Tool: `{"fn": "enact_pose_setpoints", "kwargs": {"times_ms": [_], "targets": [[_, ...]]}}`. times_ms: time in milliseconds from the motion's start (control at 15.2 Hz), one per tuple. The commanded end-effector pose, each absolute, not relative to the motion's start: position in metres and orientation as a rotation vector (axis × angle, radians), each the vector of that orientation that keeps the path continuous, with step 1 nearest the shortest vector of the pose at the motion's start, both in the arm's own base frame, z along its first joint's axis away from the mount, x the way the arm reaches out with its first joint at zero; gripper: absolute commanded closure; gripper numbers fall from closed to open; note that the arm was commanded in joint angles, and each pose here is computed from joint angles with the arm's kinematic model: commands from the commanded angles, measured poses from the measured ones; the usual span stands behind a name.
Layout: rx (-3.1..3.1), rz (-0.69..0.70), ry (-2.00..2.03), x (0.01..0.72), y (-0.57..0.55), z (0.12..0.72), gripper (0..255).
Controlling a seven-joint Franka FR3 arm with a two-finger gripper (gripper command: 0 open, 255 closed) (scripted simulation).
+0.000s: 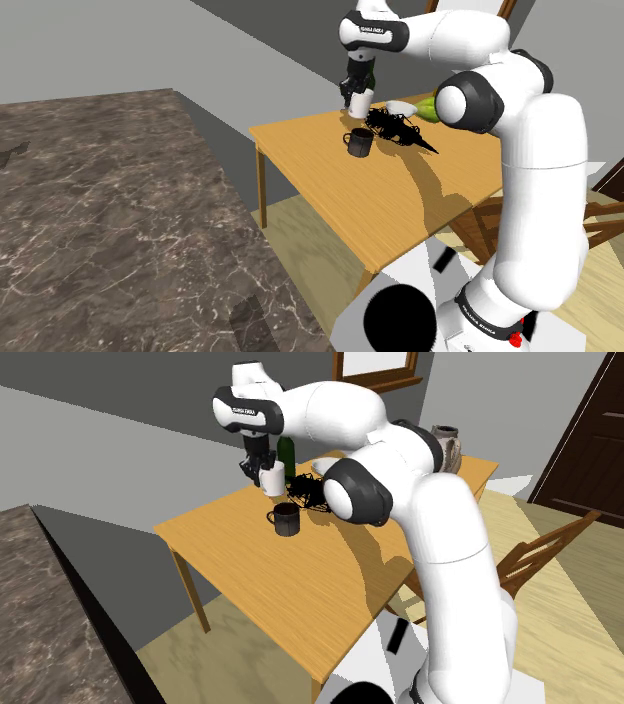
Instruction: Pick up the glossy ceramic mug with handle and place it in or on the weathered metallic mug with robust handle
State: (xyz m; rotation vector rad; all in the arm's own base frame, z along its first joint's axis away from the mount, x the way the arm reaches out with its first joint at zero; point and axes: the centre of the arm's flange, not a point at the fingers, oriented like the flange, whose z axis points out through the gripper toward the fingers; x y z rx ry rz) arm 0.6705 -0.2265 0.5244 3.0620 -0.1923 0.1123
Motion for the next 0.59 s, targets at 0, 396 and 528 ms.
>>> {"fn": "enact_pose_setpoints", "kwargs": {"times_ms": [0,396,528], "targets": [[3.062,0.113,-0.193,0.672,-0.225,0.516,255],[3.062,0.113,-0.193,0.672,-0.225,0.484,255],[3.062,0.113,-0.193,0.672,-0.225,0.474,255]]}}
